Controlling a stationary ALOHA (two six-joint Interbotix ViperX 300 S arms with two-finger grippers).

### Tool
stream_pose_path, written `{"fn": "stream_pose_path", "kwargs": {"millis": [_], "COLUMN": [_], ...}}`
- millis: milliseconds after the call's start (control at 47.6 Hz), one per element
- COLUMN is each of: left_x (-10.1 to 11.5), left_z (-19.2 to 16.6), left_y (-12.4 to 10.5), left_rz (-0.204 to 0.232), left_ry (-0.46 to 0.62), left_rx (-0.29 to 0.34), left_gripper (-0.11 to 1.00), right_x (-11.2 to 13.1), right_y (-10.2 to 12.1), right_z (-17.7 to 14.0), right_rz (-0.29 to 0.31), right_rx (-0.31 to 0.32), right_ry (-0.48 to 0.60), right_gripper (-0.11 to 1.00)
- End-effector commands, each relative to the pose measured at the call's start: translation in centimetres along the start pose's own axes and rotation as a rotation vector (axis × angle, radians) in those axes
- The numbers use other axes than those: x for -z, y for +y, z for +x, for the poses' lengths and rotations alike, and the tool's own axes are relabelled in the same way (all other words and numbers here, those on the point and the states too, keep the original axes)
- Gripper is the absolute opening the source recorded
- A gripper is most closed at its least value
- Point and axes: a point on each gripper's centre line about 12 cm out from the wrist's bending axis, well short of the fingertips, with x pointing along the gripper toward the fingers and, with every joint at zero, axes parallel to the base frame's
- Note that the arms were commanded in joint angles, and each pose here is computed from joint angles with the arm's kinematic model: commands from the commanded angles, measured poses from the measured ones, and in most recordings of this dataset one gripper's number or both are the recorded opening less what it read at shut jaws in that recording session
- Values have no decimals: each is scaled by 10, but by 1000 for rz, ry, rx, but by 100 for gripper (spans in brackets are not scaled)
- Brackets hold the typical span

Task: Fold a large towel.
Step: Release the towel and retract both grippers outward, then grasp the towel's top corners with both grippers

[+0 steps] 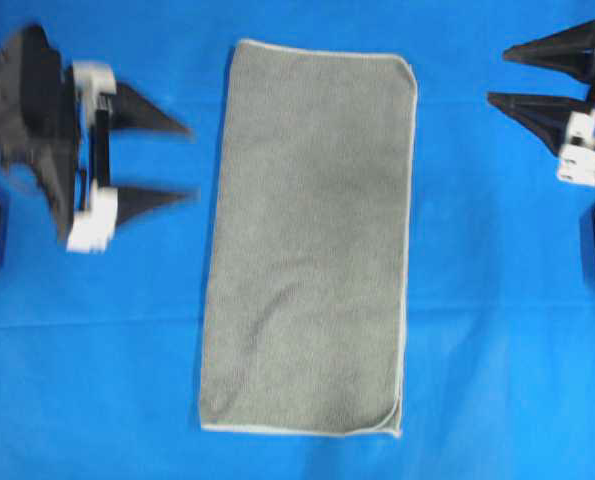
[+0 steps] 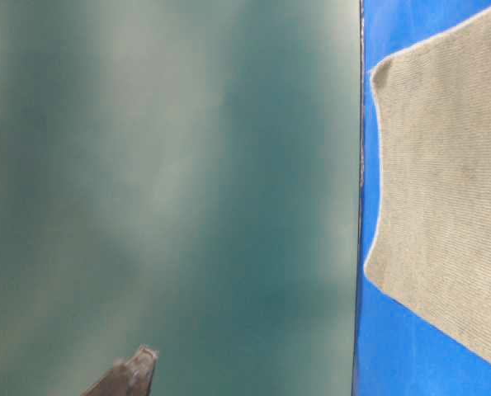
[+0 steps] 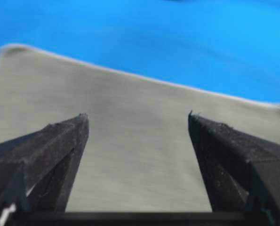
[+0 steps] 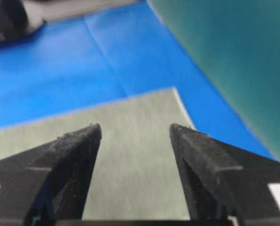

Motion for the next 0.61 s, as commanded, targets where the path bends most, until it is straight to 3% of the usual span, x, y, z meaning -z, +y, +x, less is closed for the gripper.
{"fn": "stream_pose_path", "kwargs": {"millis": [0, 189, 294, 588], "left_x": [-3, 23, 41, 101], "left_z": [3, 28, 45, 90], "left_y": [35, 89, 110, 152], "left_rz": [-19, -46, -52, -78], "left_ry": [-19, 68, 109, 171], "left_rx": [-113, -266, -310, -380], "left_gripper": [81, 81, 81, 81], "right_x": [0, 28, 47, 91], "right_y": [-7, -39, -58, -90], "right_z": [12, 50, 78, 154], "right_rz": [19, 65, 80, 83], "right_rx": [35, 160, 220, 247], "right_ry": [32, 191, 301, 481], "right_gripper": [63, 63, 63, 63]}}
